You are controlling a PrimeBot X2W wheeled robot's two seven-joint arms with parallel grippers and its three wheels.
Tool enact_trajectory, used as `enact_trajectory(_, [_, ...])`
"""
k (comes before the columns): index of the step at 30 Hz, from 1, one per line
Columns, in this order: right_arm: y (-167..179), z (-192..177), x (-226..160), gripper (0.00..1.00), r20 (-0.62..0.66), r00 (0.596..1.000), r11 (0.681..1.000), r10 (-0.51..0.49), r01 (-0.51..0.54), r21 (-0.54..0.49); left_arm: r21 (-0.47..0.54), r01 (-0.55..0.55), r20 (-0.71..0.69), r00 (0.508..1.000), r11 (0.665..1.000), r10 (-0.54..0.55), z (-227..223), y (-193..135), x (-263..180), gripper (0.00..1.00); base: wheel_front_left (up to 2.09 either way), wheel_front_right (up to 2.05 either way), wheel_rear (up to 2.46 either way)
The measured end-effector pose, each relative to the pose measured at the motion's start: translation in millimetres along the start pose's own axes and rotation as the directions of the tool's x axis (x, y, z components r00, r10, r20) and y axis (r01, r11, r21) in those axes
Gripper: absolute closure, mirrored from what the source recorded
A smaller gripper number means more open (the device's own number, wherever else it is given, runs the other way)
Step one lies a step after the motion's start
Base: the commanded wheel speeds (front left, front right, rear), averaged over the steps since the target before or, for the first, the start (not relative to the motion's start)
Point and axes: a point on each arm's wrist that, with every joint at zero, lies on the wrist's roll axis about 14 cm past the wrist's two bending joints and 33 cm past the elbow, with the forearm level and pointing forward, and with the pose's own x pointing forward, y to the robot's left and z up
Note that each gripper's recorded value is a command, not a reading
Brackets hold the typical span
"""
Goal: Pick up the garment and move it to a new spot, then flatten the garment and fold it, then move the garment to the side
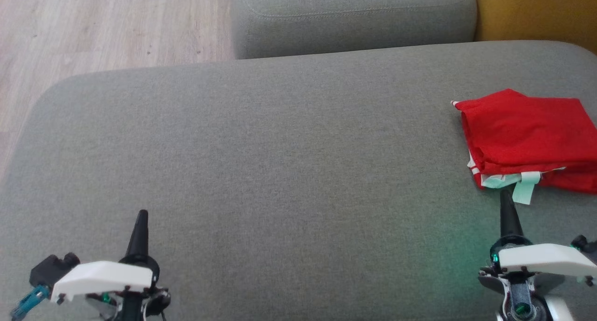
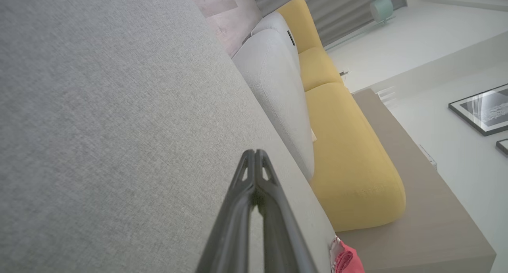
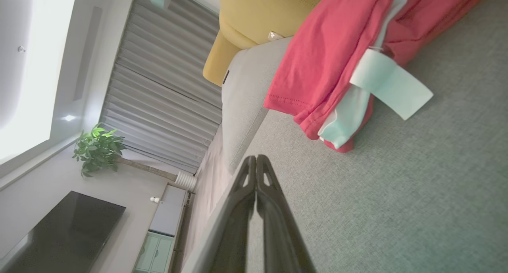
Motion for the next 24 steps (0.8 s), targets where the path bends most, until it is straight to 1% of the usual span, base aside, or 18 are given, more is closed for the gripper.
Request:
enact_trajectory(12, [-2.3,3.3,0.5,1.00,0.001,1.000,0.990,-0.008,0.008,0.141,-0.138,0.022,0.005,1.000,0.990,-0.022,7.0,-4.3,3.9,1.00,0.00,0.00,0.00])
enact_trajectory(24, [-3.0,7.3,1.2,1.00,0.005,1.000,0.966,-0.008,0.007,0.259,-0.255,0.041,0.016,0.999,0.966,-0.039,13.6,-7.9,7.0,1.00,0.00,0.00,0.00])
